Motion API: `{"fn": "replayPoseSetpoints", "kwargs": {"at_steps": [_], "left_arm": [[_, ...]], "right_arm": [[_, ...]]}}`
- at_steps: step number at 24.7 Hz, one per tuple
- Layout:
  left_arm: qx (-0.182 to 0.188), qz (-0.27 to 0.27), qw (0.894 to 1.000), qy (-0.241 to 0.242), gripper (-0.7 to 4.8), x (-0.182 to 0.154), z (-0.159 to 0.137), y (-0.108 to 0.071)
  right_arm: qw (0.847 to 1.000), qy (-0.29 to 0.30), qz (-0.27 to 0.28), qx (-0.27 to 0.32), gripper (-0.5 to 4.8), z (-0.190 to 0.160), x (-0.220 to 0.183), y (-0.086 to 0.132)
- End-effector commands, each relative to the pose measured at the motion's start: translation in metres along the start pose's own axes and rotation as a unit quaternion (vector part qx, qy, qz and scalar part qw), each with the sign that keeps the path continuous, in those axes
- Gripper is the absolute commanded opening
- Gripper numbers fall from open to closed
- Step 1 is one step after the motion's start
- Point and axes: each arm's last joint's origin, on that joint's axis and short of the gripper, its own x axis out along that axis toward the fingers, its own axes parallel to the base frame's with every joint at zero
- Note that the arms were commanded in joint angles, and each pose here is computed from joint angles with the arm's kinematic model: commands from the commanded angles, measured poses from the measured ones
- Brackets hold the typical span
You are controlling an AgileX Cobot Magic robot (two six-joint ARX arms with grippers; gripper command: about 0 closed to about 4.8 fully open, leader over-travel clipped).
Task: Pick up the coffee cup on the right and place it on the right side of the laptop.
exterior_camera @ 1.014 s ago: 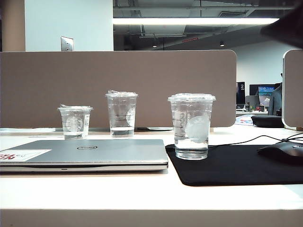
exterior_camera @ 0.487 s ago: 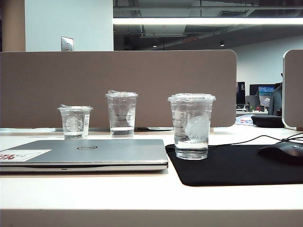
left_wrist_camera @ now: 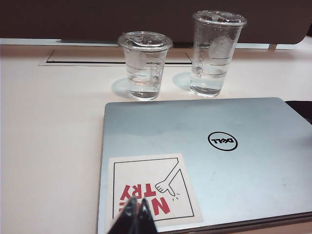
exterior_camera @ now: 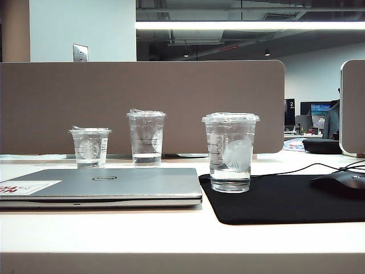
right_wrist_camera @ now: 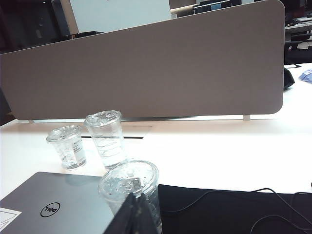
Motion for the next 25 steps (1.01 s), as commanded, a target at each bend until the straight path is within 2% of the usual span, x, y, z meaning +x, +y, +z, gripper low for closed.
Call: {"fn": "replayPoseSetpoints", "kwargs": {"at_steps": [1,8,10,12,15,17,21,25], "left_arm": [[0.002,-0.001,1.000,-0.006,-0.05,0.000,0.002,0.000],[0.002,-0.001,1.000,-0.006,-0.05,0.000,0.002,0.000],[0.002,-0.001,1.000,-0.006,-0.05,0.000,0.002,0.000],[0.002,-0.001,1.000,-0.006,-0.05,0.000,0.002,0.000],[0.002,-0.001,1.000,-0.006,-0.05,0.000,0.002,0.000],[0.002,-0.001,1.000,-0.006,-0.05,0.000,0.002,0.000],[0.002,-0.001,1.000,-0.006,-0.05,0.000,0.002,0.000],[0.002,-0.001,1.000,-0.006,-0.05,0.000,0.002,0.000]], "right_arm": [[1.000,-0.010,0.000,0.001,-0.05,0.003,0.000,0.000],[1.000,-0.010,0.000,0.001,-0.05,0.003,0.000,0.000],[1.000,-0.006,-0.007,-0.027,-0.05,0.002,-0.004,-0.001],[0.998,-0.009,-0.035,-0.056,-0.05,0.001,-0.010,-0.007],[0.990,-0.021,-0.119,-0.068,-0.05,-0.011,-0.015,-0.023],[0.988,-0.020,-0.140,-0.067,-0.05,-0.023,-0.016,-0.031],[0.993,-0.015,-0.096,-0.070,-0.05,-0.048,-0.010,-0.039],[0.993,0.006,-0.097,-0.067,-0.05,-0.069,-0.007,-0.044]]}}
